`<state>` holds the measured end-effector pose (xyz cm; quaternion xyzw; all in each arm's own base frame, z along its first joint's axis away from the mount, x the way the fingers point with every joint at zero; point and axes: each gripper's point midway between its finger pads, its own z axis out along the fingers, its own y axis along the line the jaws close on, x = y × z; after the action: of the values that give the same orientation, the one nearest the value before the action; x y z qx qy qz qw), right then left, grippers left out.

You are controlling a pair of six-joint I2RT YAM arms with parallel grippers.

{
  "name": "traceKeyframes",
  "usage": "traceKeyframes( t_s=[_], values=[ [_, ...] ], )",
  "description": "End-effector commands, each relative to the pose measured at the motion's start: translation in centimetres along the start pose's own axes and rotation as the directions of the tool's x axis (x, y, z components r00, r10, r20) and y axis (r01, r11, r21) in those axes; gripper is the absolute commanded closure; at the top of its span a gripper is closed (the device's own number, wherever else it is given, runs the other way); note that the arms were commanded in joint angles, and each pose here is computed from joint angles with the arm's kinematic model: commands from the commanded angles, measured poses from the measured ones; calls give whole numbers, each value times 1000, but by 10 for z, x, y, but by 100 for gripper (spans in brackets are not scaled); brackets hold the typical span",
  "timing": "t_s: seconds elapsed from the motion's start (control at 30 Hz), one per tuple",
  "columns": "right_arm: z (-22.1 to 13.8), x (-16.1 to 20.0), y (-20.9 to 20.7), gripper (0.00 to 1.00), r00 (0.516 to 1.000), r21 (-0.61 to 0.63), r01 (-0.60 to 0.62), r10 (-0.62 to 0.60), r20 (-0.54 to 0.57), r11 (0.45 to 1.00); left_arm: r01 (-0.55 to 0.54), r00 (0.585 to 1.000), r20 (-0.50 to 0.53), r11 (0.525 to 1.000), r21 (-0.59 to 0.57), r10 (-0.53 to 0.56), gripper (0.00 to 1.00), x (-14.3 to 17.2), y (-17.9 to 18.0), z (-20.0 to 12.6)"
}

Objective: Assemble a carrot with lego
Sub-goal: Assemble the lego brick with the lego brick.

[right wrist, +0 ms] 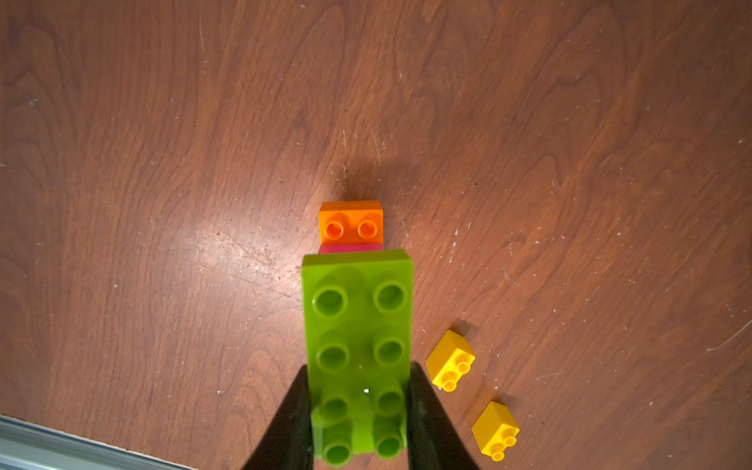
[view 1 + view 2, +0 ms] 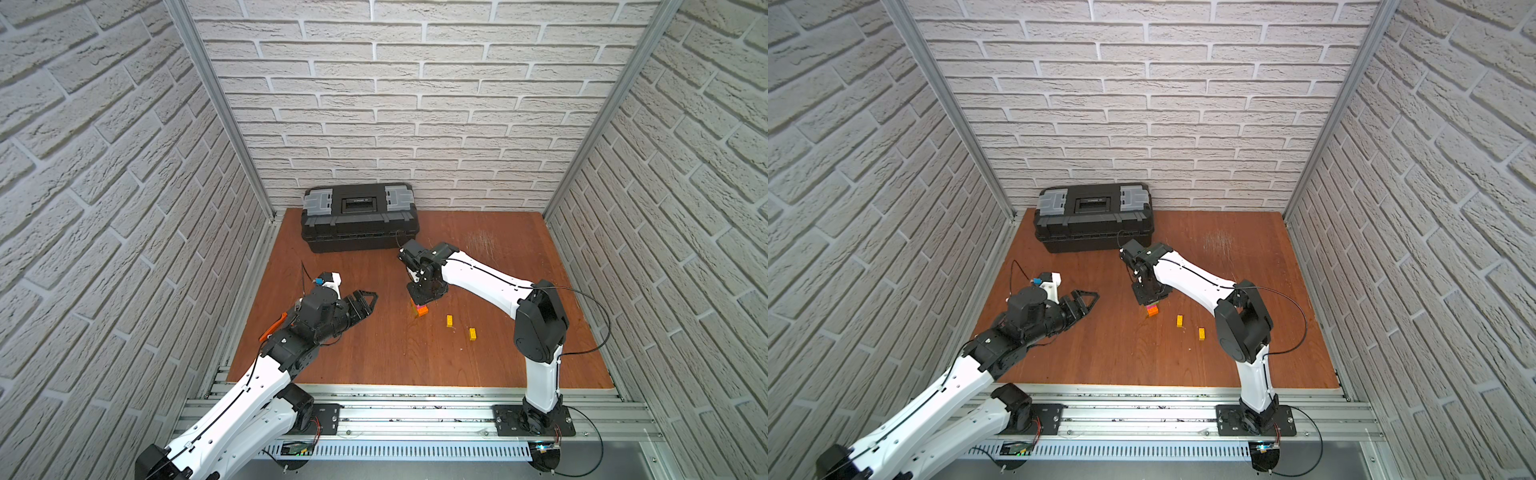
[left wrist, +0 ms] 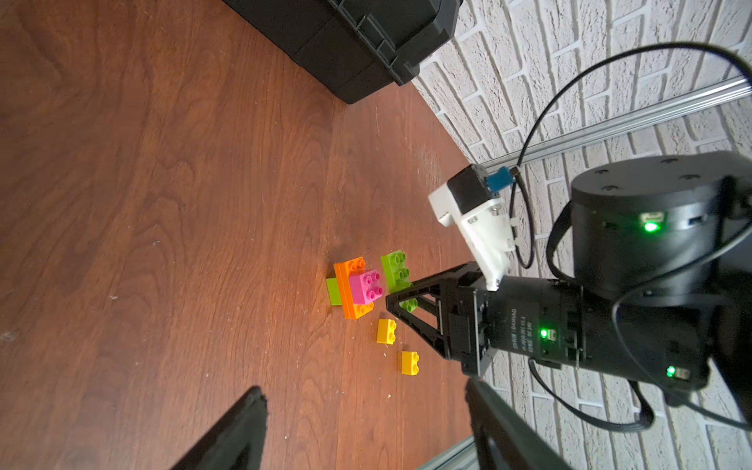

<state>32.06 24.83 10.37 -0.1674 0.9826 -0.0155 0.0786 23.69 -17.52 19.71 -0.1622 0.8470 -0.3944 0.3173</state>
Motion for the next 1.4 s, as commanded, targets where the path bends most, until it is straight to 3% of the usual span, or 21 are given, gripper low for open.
traceKeyframes(
  t_s=[0.0, 0.37, 0.67, 0.83, 1.13, 1.37],
  values=[
    [-7, 6, 4, 98, 1000, -20, -29, 29, 6, 999, -14, 1000, 17, 1000, -6, 14, 21, -6, -3, 0],
    [2, 7, 9, 98, 1000, -14, -24, 24, -13, 1000, -25, 1000, 2, 1000, -4, 25, 29, -9, -10, 10],
    [22, 10, 11, 98, 998, 10, -6, 6, -58, 1000, -19, 1000, -18, 1000, 23, 20, 45, -8, -17, 16],
    [25, 9, 10, 98, 998, 24, 5, -3, -64, 1000, -18, 999, -35, 1000, 24, 19, 48, -4, -18, 19],
    [23, 5, 9, 95, 998, 29, 15, -13, -60, 999, -18, 999, -49, 1000, 18, 18, 49, 0, -16, 22],
    [23, 5, 9, 83, 997, 33, 27, -25, -70, 999, -17, 998, -53, 1000, 15, 18, 46, 1, -16, 23]
  ],
)
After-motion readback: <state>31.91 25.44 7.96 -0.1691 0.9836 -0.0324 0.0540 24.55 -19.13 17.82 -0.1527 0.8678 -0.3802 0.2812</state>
